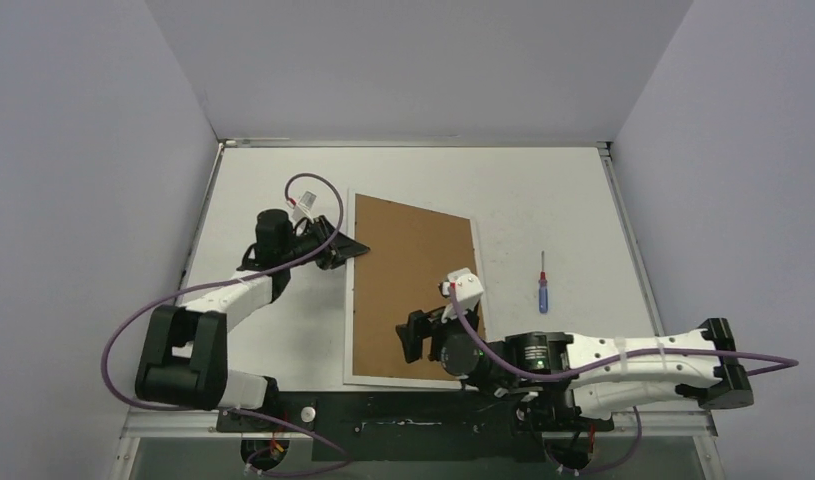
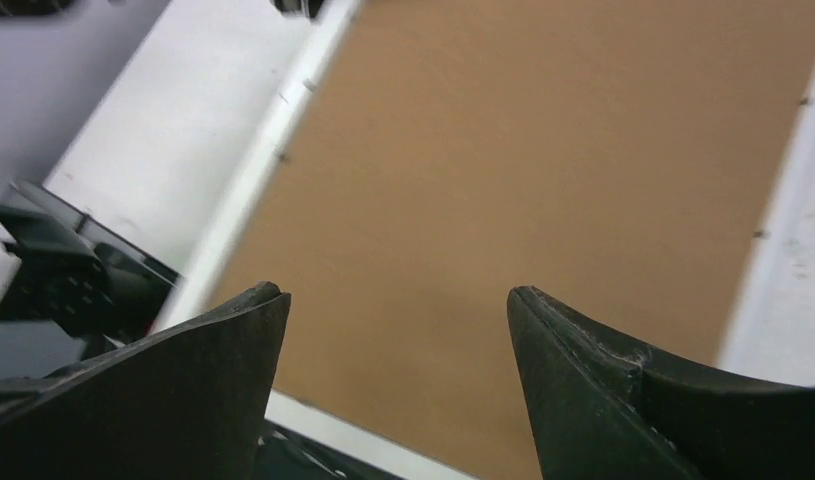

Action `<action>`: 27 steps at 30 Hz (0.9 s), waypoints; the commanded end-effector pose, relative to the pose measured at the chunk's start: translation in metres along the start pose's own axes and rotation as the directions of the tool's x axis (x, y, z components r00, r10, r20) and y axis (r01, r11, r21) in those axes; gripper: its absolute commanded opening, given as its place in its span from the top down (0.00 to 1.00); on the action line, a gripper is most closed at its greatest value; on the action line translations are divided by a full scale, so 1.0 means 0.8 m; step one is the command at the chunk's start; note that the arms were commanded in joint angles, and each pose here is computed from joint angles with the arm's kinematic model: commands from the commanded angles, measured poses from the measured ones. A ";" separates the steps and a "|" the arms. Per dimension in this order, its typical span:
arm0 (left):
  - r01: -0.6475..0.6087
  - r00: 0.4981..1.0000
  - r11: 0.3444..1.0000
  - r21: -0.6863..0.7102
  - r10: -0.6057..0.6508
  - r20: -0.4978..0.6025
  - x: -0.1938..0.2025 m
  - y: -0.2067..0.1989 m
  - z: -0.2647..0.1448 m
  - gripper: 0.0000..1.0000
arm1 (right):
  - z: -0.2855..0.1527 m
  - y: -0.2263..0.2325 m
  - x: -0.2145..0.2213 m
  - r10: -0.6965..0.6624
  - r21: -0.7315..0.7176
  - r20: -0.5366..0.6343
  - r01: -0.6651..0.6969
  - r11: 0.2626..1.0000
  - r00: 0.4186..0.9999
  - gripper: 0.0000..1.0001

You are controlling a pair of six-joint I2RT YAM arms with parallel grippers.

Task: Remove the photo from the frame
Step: Turn over the photo frame at the center of the board.

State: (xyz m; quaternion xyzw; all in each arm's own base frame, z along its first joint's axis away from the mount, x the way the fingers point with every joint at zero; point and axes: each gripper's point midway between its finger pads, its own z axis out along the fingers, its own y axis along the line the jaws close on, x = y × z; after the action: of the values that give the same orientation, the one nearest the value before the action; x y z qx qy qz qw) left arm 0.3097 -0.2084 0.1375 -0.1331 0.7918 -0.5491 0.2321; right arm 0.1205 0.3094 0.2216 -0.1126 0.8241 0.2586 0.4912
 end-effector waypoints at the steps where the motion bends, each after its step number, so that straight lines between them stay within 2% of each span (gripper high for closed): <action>1: -0.203 0.977 0.975 -0.087 0.208 0.051 -0.040 -0.042 -0.049 1.00 | -0.027 -0.046 0.011 -0.287 -0.003 0.038 0.287 0.958 0.957 0.17; 4: -0.149 0.986 0.984 -0.098 0.155 0.062 -0.051 -0.045 -0.071 1.00 | -0.041 -0.023 0.028 -0.423 -0.098 0.058 0.426 0.899 0.904 0.16; 6: -0.157 0.983 0.979 -0.131 0.167 0.070 -0.054 -0.049 -0.081 1.00 | -0.047 -0.003 0.041 -0.537 -0.113 0.090 0.544 0.832 0.839 0.15; 8: -0.168 0.979 0.969 -0.181 0.185 0.085 -0.059 -0.053 -0.091 1.00 | -0.053 0.016 0.054 -0.650 -0.102 0.133 0.663 0.742 0.748 0.14; 10: -0.169 0.978 0.964 -0.204 0.190 0.085 -0.059 -0.056 -0.096 1.00 | -0.054 0.030 0.069 -0.720 -0.080 0.159 0.736 0.673 0.676 0.12; 12: -0.167 0.979 0.961 -0.223 0.188 0.078 -0.059 -0.057 -0.099 1.00 | -0.050 0.038 0.085 -0.762 -0.063 0.161 0.777 0.627 0.627 0.12; 21: -0.171 0.978 0.935 -0.310 0.198 0.059 -0.056 -0.051 -0.113 1.00 | -0.049 0.068 0.120 -0.841 -0.008 0.197 0.859 0.512 0.504 0.11; 25: -0.151 0.981 0.939 -0.310 0.182 0.074 -0.056 -0.051 -0.113 1.00 | -0.032 0.061 0.138 -0.857 0.075 0.206 0.866 0.495 0.472 0.11; 27: -0.150 0.980 0.939 -0.309 0.183 0.080 -0.055 -0.051 -0.114 1.00 | -0.026 0.049 0.137 -0.862 0.169 0.206 0.851 0.497 0.463 0.12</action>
State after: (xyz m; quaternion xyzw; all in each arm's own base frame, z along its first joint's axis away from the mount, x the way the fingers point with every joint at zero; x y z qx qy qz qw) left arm 0.2932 -0.1315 0.1836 -0.1662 0.8703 -0.3966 0.2403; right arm 0.0203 0.3419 0.1438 -0.5230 0.5950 0.0149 0.6101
